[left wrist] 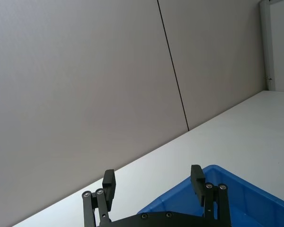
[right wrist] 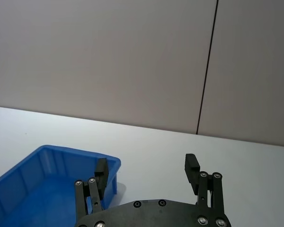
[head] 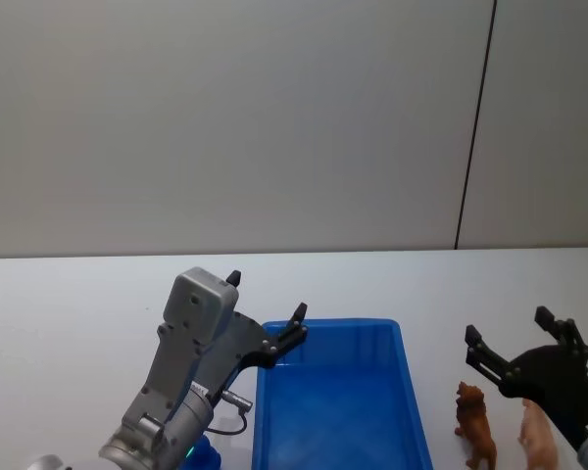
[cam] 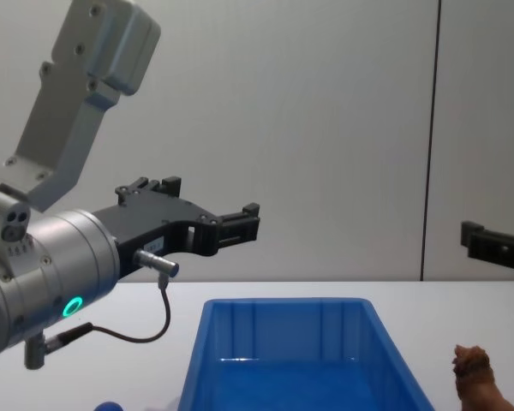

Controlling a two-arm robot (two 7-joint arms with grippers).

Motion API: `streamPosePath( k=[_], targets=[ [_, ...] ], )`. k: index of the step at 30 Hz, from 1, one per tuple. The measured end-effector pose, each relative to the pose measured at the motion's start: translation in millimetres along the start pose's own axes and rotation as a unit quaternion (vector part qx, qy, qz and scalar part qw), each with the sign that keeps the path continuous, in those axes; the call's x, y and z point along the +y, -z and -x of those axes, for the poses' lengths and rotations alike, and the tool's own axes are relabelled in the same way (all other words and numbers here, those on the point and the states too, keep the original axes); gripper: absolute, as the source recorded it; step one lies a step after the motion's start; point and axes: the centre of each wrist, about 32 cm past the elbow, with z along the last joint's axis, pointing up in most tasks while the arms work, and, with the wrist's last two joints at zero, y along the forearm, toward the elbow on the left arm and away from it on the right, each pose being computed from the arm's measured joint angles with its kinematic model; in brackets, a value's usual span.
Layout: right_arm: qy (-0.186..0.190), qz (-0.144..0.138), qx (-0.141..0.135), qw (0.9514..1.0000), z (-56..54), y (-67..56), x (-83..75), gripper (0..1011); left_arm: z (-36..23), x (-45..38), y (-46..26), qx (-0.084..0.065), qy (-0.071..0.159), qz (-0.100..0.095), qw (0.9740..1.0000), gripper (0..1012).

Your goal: Pick up the two dolls from the table and place them into the box.

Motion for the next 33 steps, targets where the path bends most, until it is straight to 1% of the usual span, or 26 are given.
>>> streamPosePath(
  k=[8,12,16,18,19,28,29,32,33],
  targets=[
    [0.039,0.031,-0.001,0.9988,5.4,-2.0,-4.4,1000,0.0,0.0,0.0,0.0,0.0,0.0,1.0,1001],
    [0.058,0.049,-0.002,0.9971,7.7,-2.4,-7.1,1000,0.0,0.0,0.0,0.0,0.0,0.0,1.0,1001],
    [0.08,0.074,-0.005,0.994,10.5,-0.8,-10.9,1000,0.0,0.0,0.0,0.0,0.0,0.0,1.0,1001],
    [0.086,0.081,-0.006,0.993,11.4,0.0,-12.1,1000,0.0,0.0,0.0,0.0,0.0,0.0,1.0,1001],
    [0.093,0.09,-0.007,0.9916,12.3,1.4,-13.6,1000,0.0,0.0,0.0,0.0,0.0,0.0,1.0,1001],
    [0.12,0.125,-0.014,0.9848,16.6,9.0,-20.2,1000,0.0,0.0,0.0,0.0,0.0,0.0,1.0,1001],
    [0.124,0.132,-0.015,0.9834,17.2,11.1,-21.3,1000,0.0,0.0,0.0,0.0,0.0,0.0,1.0,1001],
    [0.128,0.139,-0.016,0.9818,17.9,14.0,-22.6,1000,0.0,0.0,0.0,0.0,0.0,0.0,1.0,1001],
    [0.131,0.145,-0.017,0.9806,18.3,16.3,-23.5,1000,0.0,0.0,0.0,0.0,0.0,0.0,1.0,1001]
  ],
)
